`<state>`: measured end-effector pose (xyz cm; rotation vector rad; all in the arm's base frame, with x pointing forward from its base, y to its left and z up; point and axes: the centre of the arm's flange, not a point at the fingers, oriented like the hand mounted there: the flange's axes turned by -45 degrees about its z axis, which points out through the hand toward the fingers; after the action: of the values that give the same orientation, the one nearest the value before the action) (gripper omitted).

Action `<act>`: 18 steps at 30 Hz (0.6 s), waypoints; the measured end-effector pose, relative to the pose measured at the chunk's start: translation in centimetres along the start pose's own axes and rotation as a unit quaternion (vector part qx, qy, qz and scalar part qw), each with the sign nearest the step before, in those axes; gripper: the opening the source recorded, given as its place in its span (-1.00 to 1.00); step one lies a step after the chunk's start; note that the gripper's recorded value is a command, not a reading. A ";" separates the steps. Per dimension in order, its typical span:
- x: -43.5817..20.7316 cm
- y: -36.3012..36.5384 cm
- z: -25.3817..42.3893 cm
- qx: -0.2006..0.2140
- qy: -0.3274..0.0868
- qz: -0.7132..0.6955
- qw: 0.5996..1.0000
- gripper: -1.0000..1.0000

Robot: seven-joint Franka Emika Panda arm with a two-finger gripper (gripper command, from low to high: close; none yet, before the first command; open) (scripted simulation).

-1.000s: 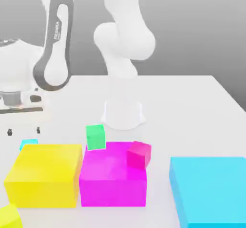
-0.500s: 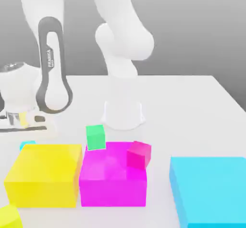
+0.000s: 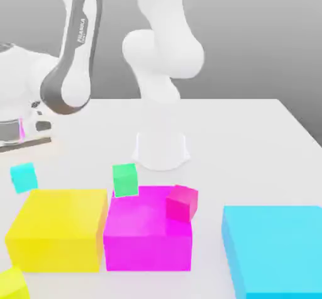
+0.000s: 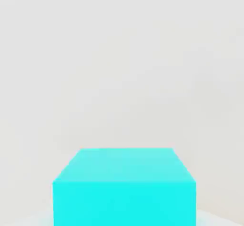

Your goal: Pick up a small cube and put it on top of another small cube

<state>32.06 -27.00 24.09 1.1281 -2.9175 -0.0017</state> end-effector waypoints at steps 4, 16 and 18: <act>-8.5 2.1 -2.6 -0.005 -0.010 -0.176 0.984 -1.00; -21.5 13.3 -8.9 0.002 -0.019 -0.542 0.840 -1.00; -23.1 15.6 -9.6 0.003 -0.014 -0.595 0.803 -1.00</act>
<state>38.74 0.12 33.54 2.6694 -1.6892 -0.0213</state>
